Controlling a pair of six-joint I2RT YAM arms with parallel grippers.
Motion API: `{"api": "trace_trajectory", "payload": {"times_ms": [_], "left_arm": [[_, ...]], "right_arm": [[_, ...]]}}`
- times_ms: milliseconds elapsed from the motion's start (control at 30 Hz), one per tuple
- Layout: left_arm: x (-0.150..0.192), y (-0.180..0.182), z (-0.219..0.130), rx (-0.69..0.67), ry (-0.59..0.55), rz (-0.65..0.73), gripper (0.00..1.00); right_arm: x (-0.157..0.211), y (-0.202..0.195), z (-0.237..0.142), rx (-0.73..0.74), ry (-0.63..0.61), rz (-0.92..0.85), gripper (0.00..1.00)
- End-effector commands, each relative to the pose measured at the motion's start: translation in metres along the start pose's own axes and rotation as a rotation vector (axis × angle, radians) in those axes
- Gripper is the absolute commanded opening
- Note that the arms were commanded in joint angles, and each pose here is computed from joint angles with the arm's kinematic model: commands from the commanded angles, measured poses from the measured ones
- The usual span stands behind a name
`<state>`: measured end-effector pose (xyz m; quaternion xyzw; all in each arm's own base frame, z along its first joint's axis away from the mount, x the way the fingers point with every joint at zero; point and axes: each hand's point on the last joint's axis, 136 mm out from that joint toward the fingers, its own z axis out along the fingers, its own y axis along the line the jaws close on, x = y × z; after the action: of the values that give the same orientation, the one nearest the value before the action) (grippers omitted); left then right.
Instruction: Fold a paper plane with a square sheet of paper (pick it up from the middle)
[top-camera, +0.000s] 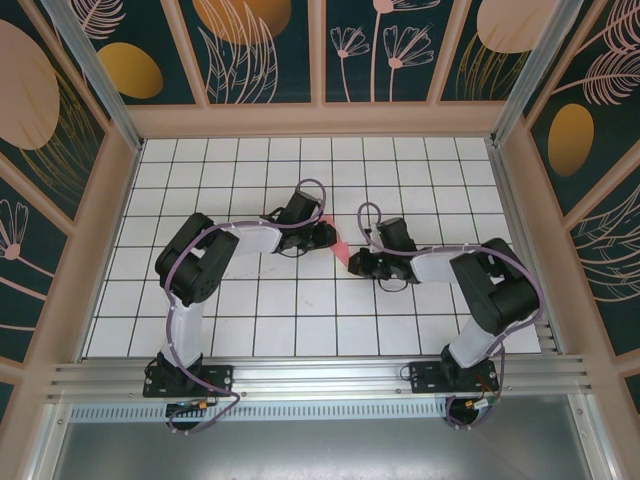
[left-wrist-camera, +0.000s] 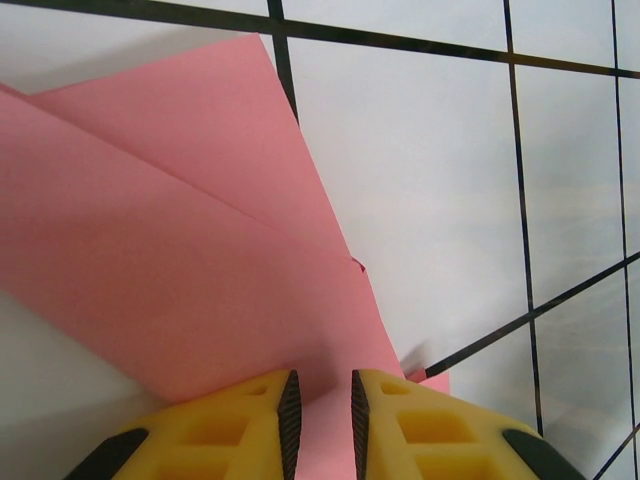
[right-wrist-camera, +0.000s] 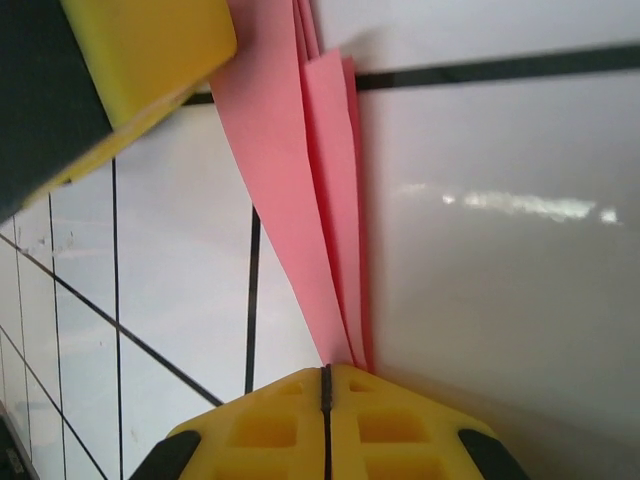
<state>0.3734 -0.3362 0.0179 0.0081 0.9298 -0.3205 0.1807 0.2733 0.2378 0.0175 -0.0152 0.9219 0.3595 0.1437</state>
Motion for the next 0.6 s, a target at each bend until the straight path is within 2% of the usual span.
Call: {"api": "trace_trajectory", "payload": {"times_ms": [0, 167, 233, 467, 567], "left_arm": [[0.015, 0.052, 0.015, -0.172, 0.031, -0.012, 0.25], [0.014, 0.049, 0.014, -0.162, 0.027, -0.009, 0.25], [0.013, 0.048, 0.013, -0.157, 0.026, -0.010, 0.25], [0.012, 0.045, 0.014, -0.142, 0.026, -0.011, 0.25], [0.012, 0.043, 0.013, -0.138, 0.026, -0.008, 0.25]], "right_arm": [[0.047, -0.029, -0.014, 0.119, 0.124, 0.103, 0.09], [-0.007, 0.014, -0.047, 0.063, -0.082, -0.036, 0.11], [-0.021, 0.024, -0.050, 0.050, -0.118, -0.066, 0.11], [-0.036, 0.045, -0.013, -0.029, -0.047, -0.102, 0.10], [-0.038, 0.040, 0.002, -0.022, -0.020, -0.093, 0.09]]}}
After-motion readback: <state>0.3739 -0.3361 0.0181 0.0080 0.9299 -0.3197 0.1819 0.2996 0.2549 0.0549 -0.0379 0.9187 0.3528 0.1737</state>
